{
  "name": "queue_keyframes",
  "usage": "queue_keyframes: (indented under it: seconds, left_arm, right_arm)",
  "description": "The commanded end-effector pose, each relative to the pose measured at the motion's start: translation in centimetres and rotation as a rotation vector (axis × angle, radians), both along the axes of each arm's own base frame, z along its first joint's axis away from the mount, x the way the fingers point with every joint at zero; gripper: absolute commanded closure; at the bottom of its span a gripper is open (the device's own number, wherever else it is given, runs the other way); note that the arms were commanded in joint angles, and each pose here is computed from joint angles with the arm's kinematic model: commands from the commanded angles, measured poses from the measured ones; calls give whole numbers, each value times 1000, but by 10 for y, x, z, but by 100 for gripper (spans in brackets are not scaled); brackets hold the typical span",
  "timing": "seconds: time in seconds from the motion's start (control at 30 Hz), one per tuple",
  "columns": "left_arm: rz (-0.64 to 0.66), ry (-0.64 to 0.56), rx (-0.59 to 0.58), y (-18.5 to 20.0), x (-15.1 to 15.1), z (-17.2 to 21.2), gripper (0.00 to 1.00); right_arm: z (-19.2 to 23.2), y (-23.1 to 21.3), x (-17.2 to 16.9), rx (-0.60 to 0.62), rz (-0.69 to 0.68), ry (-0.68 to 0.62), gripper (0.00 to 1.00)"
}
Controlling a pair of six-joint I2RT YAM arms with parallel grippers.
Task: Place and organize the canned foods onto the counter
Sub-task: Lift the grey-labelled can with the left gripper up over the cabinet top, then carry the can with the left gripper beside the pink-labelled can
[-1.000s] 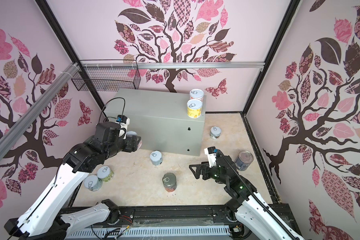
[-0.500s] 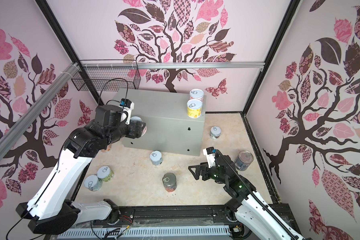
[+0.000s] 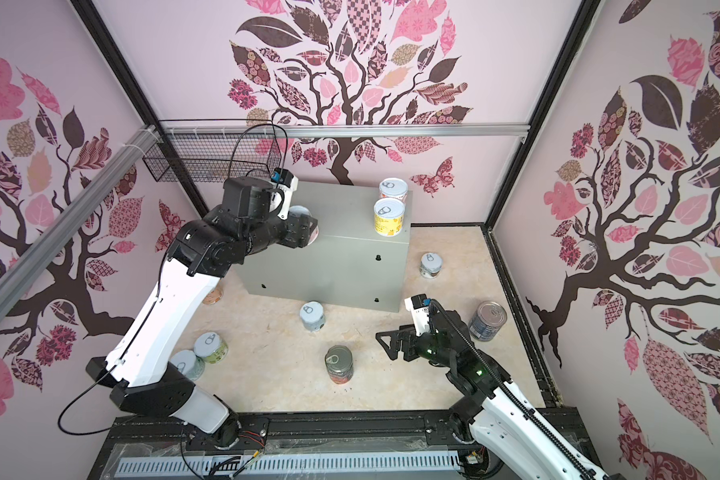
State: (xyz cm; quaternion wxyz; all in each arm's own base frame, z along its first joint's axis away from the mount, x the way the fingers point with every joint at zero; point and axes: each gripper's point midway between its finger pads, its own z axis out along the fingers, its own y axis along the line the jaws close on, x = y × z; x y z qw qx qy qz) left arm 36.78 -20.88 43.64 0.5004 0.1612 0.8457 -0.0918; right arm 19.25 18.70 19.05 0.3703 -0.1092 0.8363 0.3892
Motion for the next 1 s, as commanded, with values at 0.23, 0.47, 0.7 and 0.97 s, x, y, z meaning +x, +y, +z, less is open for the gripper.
queue_keyframes:
  seconds: [0.23, 0.47, 0.7, 0.97]
  left_arm:
    - [-58, -104, -88, -35, 32, 36, 44]
    - [-83, -101, -112, -55, 51, 33, 43]
    - [-82, -87, -103, -65, 65, 21, 36]
    - [-91, -79, -94, -73, 73, 10, 17]
  right_arm:
    - [3, -6, 9, 4, -58, -42, 0]
    - [-17, -15, 23, 6, -168, -12, 0]
    - [-23, -18, 30, -2, -198, -17, 0]
    - [-30, -14, 28, -5, -179, -2, 0]
